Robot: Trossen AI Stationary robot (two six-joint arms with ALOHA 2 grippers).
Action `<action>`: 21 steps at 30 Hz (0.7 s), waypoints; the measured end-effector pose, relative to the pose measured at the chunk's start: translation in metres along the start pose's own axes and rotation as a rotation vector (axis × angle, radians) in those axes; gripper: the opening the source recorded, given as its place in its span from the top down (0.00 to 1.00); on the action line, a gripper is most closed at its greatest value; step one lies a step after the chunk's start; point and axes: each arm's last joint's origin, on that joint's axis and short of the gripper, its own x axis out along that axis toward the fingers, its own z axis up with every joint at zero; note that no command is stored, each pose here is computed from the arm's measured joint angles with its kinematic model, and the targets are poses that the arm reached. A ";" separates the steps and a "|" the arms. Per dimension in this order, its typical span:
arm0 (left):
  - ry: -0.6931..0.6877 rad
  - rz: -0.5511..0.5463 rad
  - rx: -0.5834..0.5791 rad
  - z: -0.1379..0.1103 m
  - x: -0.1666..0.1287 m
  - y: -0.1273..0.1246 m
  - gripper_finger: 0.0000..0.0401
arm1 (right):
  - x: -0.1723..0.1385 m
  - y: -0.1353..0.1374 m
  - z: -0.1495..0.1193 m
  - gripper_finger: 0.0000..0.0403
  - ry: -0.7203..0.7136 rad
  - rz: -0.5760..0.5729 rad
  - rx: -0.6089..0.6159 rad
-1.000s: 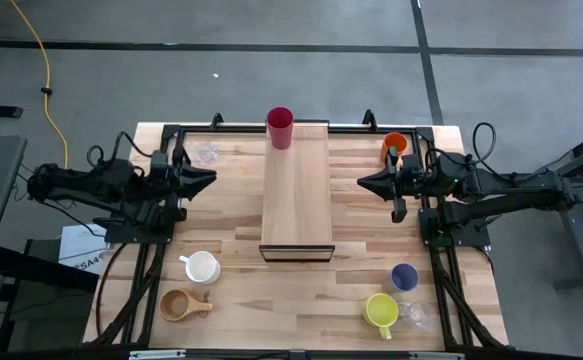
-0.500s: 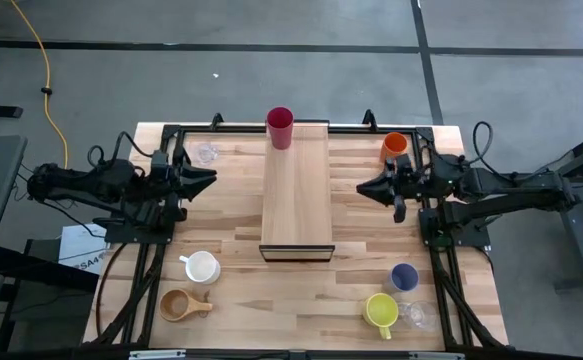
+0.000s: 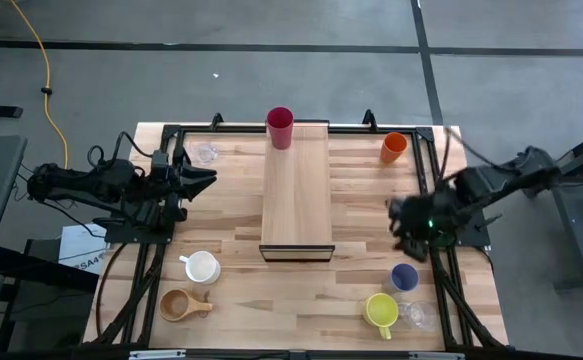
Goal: Stack small to large cups/mugs on shelf
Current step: Put the violet cup on the shelf
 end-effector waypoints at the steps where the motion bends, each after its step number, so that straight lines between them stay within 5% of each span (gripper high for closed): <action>1: 0.000 0.000 0.000 0.000 0.000 0.000 0.83 | 0.005 0.005 -0.005 0.54 0.046 -0.003 -0.001; 7: 0.000 0.000 0.000 0.000 0.000 0.000 0.83 | 0.031 0.023 -0.039 0.54 0.211 -0.114 -0.019; 16: 0.001 0.001 0.000 0.000 0.000 0.000 0.83 | 0.067 0.019 -0.067 0.54 0.220 -0.290 0.027; 21: 0.001 0.001 0.001 0.000 0.000 0.000 0.83 | 0.083 0.015 -0.072 0.54 0.210 -0.283 0.061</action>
